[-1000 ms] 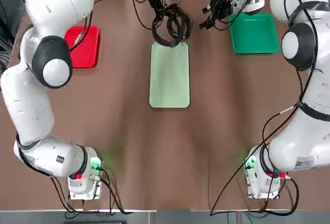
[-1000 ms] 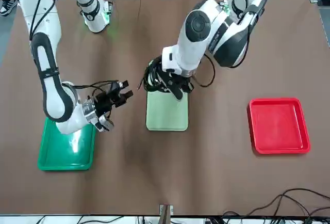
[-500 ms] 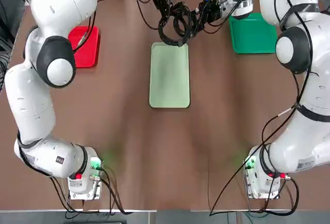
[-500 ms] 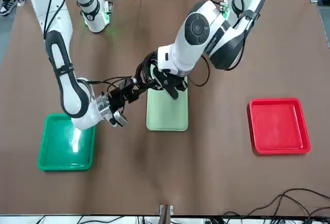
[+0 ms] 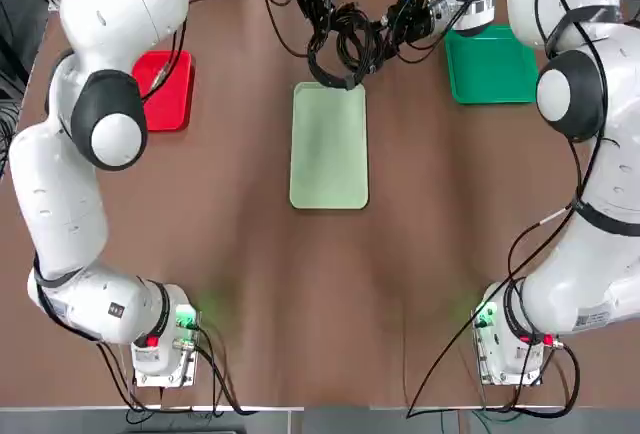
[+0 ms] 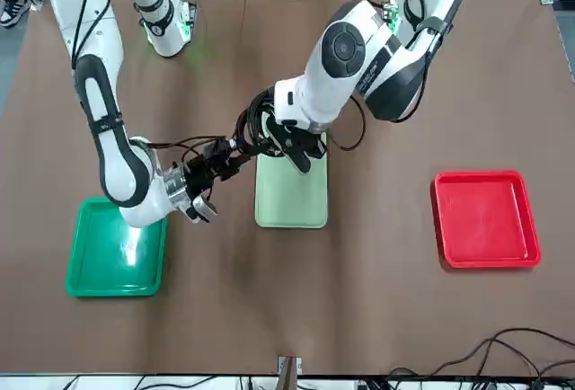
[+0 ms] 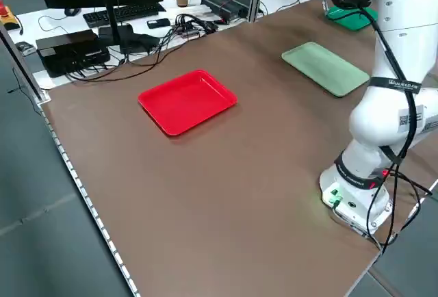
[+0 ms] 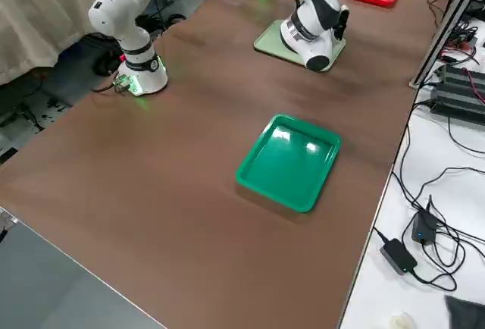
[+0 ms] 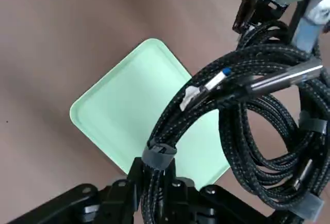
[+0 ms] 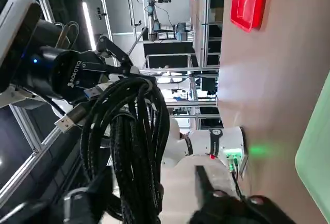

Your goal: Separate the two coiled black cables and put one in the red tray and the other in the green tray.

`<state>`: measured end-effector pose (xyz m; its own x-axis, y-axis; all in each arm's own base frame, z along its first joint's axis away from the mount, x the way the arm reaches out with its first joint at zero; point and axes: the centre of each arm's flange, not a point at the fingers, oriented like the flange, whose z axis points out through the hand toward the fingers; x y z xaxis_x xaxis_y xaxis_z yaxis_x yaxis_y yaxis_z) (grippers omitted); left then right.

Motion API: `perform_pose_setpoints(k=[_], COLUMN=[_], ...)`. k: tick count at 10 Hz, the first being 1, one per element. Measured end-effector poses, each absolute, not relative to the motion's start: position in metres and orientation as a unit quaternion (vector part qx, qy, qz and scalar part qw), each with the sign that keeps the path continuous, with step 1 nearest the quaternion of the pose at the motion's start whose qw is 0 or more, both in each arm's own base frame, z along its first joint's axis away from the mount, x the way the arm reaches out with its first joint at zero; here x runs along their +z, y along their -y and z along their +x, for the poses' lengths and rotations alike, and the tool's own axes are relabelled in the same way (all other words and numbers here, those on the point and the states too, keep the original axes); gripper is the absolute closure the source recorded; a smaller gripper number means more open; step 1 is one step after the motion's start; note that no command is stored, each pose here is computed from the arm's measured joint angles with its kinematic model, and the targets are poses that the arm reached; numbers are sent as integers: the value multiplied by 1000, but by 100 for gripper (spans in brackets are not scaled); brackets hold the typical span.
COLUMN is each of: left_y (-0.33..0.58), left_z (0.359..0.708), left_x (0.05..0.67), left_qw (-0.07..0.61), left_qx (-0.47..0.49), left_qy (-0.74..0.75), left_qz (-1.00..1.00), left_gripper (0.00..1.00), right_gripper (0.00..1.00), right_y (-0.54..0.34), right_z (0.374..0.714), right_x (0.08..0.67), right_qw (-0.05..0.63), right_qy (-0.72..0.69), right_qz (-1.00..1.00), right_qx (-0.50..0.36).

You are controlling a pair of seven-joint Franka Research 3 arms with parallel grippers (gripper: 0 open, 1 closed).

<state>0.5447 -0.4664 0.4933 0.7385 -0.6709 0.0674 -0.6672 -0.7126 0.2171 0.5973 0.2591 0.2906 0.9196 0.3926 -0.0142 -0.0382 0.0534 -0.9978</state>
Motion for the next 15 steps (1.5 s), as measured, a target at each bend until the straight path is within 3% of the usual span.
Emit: perform_pose_setpoints(k=[5, 6, 8, 9, 11, 15], left_y=[465, 465, 465, 465, 465, 461], left_z=[547, 547, 547, 547, 547, 550], left_x=[494, 494, 494, 494, 494, 494], left_qw=[115, 115, 115, 115, 116, 115], left_qx=[-5, -5, -5, -5, -4, -4], left_qy=[359, 359, 359, 359, 359, 355], left_qz=[926, 926, 926, 926, 926, 928], left_gripper=[80, 80, 80, 80, 80, 80], right_gripper=[27, 35, 70, 81, 81, 81], right_y=[-258, -257, -256, -256, -256, -207], right_z=[587, 587, 586, 586, 586, 607], right_x=[311, 314, 315, 314, 315, 344], right_qw=[681, 678, 673, 673, 671, 598], right_qy=[125, 126, 121, 120, 117, 119], right_qz=[-688, -690, -693, -694, -695, -750], right_qx=[217, 218, 226, 228, 231, 258])
